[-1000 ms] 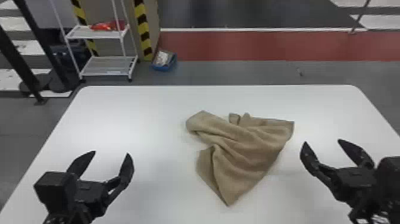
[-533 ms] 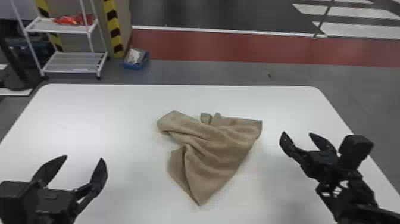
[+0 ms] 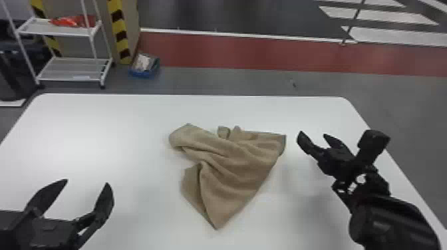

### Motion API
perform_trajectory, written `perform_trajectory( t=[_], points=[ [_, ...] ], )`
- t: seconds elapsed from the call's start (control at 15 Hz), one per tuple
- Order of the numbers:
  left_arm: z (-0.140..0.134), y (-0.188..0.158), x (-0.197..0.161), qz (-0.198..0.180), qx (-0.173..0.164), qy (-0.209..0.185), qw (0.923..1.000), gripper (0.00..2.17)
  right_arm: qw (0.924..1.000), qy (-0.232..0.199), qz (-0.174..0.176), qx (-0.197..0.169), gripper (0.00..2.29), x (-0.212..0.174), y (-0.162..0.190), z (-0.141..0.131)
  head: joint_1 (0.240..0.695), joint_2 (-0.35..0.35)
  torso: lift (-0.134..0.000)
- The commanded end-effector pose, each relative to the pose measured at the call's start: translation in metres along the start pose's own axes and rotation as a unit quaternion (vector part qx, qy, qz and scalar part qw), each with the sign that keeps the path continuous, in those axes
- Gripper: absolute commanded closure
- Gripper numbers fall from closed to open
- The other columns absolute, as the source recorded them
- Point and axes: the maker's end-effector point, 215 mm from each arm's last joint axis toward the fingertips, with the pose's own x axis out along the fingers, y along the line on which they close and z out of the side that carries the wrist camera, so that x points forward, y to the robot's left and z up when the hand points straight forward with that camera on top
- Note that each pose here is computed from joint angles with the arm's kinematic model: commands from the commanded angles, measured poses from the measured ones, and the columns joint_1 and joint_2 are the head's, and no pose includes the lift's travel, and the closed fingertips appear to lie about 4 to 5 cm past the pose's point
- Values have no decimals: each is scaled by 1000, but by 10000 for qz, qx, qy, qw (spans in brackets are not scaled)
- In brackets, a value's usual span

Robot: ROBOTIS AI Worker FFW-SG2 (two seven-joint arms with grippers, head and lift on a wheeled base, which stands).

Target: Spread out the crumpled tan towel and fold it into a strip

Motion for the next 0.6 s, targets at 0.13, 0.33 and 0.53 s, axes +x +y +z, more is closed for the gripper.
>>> perform_trajectory(
  t=[0.13, 0.33, 0.53],
  points=[
    [-1, 0, -1, 7, 13, 20, 10000, 191, 9992, 114, 392, 8, 282, 22, 34, -9, 695, -95, -124],
    [-2, -1, -1, 0, 16, 28, 10000, 191, 9982, 277, 513, -104, 286, 29, 49, -16, 695, -70, -124],
    [-2, -2, -1, -7, 13, 27, 10000, 191, 9974, 553, 438, -112, 286, 32, 44, -32, 695, -51, -124]
  ],
)
